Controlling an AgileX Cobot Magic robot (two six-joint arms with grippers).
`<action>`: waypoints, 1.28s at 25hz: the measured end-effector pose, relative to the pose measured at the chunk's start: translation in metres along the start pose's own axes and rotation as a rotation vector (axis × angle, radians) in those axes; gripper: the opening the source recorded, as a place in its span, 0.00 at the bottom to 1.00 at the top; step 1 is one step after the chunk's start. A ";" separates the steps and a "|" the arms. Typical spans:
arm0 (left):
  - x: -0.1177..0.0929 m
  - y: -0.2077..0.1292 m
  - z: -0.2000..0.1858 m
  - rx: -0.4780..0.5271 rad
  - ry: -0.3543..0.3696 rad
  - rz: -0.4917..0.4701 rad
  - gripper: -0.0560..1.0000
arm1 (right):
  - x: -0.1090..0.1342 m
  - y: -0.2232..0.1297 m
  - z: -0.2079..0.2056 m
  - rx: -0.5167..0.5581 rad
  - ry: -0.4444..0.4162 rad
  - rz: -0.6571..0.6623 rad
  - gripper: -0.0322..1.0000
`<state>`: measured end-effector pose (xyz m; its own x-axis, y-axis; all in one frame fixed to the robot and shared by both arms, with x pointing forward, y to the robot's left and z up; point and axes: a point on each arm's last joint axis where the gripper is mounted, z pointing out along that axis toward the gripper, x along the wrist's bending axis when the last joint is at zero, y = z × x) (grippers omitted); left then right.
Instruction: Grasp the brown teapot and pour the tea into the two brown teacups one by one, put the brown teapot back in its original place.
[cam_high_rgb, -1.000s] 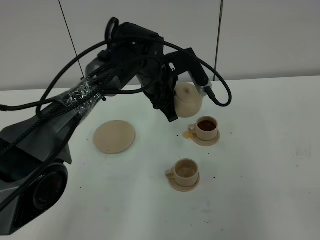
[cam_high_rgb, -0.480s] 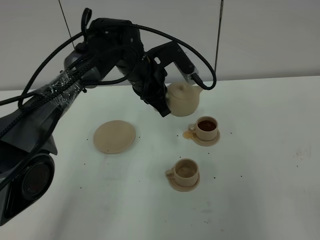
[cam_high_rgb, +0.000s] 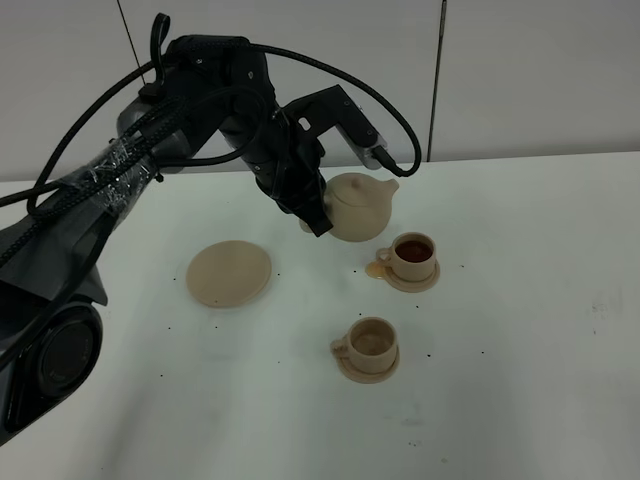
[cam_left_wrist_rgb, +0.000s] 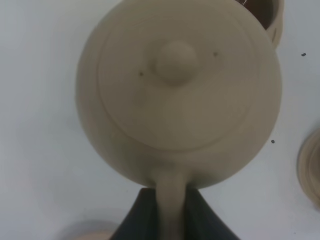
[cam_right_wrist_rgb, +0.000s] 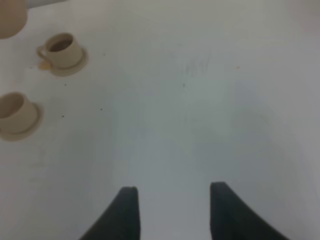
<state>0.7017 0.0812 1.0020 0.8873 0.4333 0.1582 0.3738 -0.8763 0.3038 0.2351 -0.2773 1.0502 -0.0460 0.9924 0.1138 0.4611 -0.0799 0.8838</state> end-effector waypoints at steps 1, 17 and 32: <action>0.000 0.000 0.000 0.000 0.000 -0.001 0.21 | 0.000 0.000 0.000 0.000 0.000 0.000 0.35; -0.005 -0.002 0.000 0.049 -0.023 0.016 0.21 | 0.000 0.000 0.000 0.000 0.000 0.000 0.35; -0.027 0.018 -0.032 0.014 0.012 0.114 0.21 | 0.000 0.000 0.000 0.000 0.000 0.000 0.35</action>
<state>0.6760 0.0603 1.0333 0.9210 0.3332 0.2018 0.2746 -0.9228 0.2703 0.2351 -0.2773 1.0502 -0.0460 0.9924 0.1138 0.4611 -0.0799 0.8838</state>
